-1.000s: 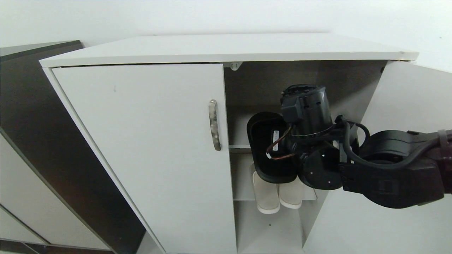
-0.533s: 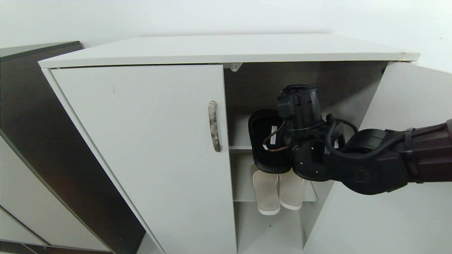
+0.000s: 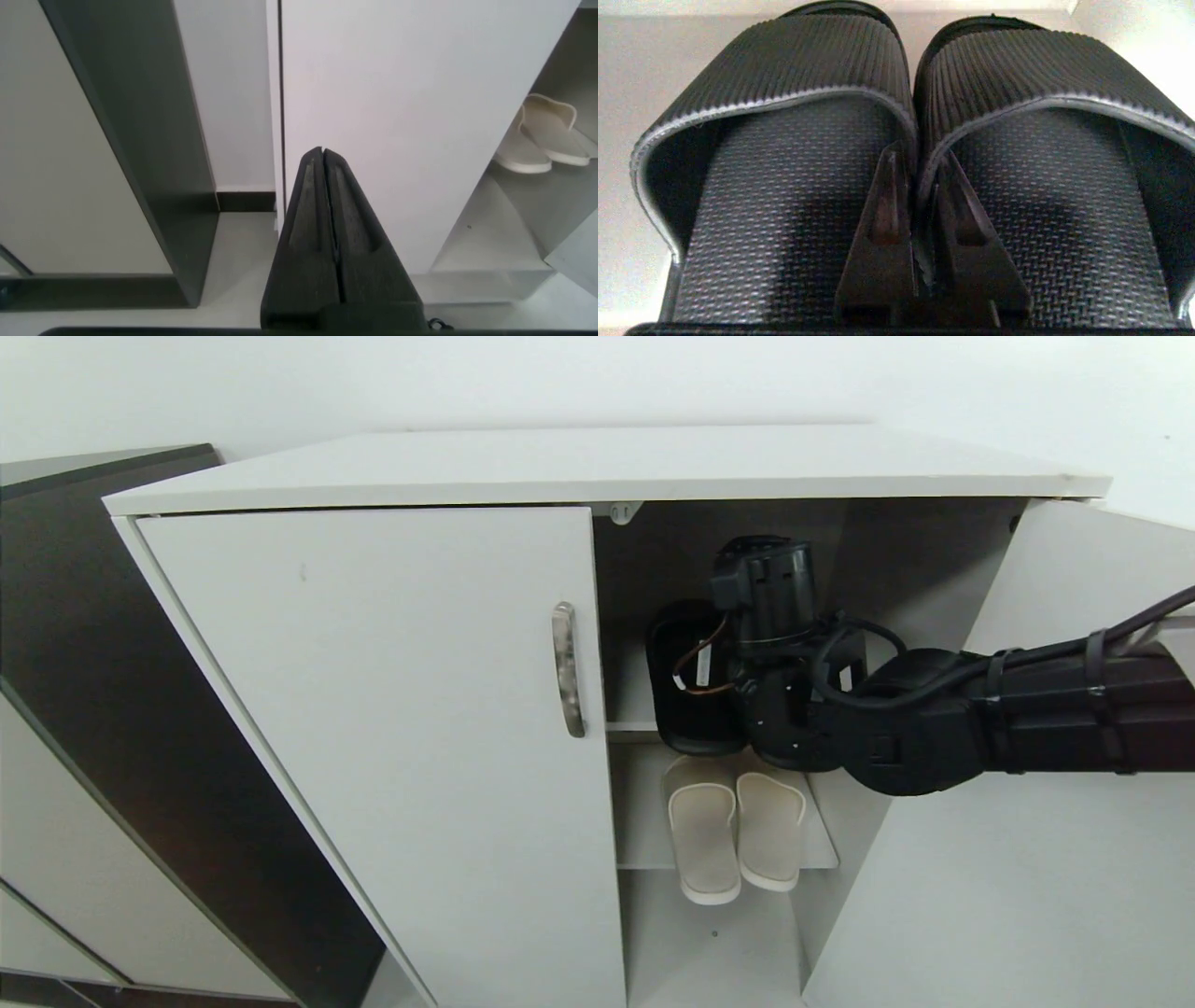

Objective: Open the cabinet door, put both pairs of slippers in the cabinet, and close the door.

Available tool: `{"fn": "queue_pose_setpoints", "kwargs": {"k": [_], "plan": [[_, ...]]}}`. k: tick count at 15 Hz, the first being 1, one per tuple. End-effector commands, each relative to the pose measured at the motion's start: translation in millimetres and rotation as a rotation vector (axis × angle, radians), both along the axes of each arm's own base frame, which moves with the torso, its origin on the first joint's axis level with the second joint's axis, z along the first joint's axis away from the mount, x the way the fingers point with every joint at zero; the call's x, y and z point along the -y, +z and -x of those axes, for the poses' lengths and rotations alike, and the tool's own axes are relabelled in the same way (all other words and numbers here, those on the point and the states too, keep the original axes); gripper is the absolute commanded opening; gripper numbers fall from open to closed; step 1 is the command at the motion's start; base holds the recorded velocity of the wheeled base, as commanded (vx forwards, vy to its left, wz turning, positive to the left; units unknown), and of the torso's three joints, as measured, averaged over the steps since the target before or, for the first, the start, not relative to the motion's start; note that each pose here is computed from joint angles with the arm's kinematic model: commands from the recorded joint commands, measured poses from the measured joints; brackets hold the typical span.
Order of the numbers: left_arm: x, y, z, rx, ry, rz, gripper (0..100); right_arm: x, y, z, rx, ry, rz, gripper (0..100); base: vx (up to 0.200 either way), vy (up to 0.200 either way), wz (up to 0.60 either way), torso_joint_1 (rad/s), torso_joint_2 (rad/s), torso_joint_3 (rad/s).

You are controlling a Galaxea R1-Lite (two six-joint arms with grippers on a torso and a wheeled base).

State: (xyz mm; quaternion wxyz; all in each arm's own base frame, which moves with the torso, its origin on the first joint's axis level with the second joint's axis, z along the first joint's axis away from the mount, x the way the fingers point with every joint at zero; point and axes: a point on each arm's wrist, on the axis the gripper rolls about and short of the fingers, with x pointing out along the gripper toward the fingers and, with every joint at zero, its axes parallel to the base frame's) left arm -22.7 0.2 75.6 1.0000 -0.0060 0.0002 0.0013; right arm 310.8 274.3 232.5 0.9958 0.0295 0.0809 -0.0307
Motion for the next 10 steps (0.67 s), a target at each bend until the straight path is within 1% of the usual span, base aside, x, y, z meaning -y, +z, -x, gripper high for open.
{"fn": "queue_pose_setpoints", "kwargs": {"k": [1, 10], "plan": [[0.0, 0.0, 0.0, 0.0, 0.001, 0.0, 0, -3.9, -10.1, -11.6, -0.01, -0.012, 0.011, 0, 0.0, 0.0, 0.0, 0.0, 0.0, 0.0], [0.0, 0.0, 0.0, 0.0, 0.001, 0.0, 0, -3.0, -17.3, -18.4, -0.022, -0.024, 0.02, 0, 0.0, 0.0, 0.0, 0.0, 0.0, 0.0]]}}
